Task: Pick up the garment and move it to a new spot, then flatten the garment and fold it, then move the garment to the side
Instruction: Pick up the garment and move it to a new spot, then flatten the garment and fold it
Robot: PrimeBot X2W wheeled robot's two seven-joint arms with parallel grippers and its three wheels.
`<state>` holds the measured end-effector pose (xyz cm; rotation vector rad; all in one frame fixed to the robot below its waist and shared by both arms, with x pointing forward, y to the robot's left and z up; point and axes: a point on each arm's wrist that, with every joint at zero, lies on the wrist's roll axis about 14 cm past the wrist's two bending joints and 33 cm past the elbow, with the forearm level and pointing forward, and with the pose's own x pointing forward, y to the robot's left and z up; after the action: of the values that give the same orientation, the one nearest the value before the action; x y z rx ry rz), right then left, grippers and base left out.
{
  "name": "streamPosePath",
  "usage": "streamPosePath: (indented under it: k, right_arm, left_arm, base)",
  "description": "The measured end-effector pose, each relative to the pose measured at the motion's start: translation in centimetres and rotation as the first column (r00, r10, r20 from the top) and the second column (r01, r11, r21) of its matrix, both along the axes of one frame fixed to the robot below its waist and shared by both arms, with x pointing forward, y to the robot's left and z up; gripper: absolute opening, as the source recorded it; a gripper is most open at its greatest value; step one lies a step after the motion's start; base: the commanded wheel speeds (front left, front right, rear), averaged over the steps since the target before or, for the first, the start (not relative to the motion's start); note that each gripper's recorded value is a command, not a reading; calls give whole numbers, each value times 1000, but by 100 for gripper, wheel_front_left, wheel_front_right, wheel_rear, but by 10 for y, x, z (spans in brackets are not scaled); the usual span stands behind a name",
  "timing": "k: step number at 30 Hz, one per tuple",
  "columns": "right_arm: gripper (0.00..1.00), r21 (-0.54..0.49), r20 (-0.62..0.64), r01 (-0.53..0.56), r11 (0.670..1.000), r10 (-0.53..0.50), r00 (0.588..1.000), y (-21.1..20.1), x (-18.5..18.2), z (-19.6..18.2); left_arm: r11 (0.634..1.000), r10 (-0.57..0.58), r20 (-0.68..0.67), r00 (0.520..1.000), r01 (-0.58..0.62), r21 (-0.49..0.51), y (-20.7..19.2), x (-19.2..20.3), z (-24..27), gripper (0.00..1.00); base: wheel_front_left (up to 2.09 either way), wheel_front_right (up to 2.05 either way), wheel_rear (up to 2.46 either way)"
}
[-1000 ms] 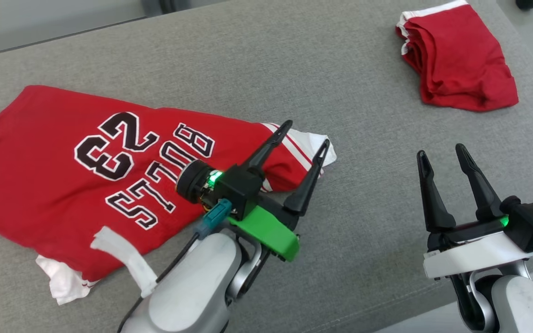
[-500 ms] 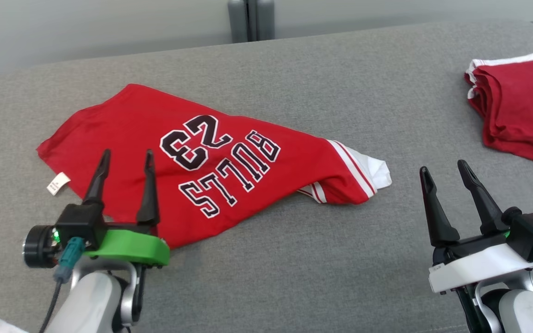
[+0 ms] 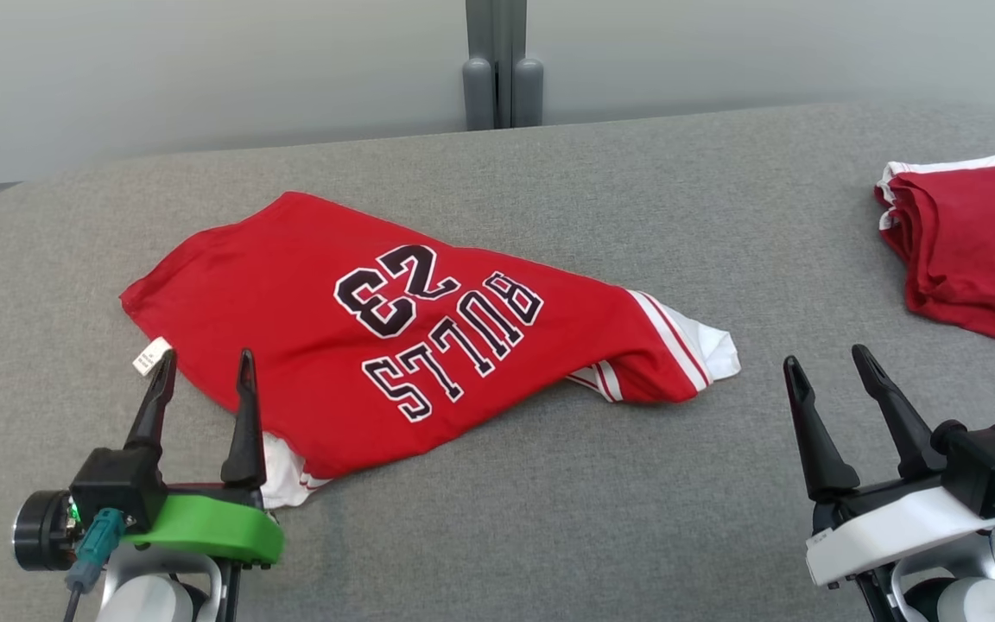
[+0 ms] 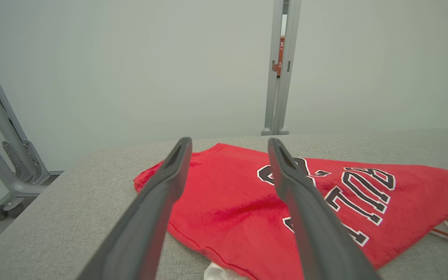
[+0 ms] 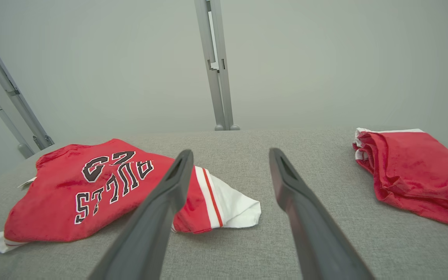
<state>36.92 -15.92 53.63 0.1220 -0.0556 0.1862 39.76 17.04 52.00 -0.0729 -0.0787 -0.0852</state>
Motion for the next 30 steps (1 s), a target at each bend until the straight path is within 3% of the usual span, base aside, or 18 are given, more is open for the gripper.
streamPosePath:
  k: [24, 30]
  right_arm:
    - [100, 0, -2, 16, 1000, -16, 1000, -5, -3, 1]
    - [100, -26, -35, -57, 998, 56, 998, 11, 9, -8]
  left_arm:
    - [1000, -5, -5, 1000, 5, 3, -3, -5, -3, 100]
    - [1000, -5, 7, 1000, 5, 14, -2, 1, -1, 100]
  base:
    - [0, 0, 0]
    - [0, 0, 0]
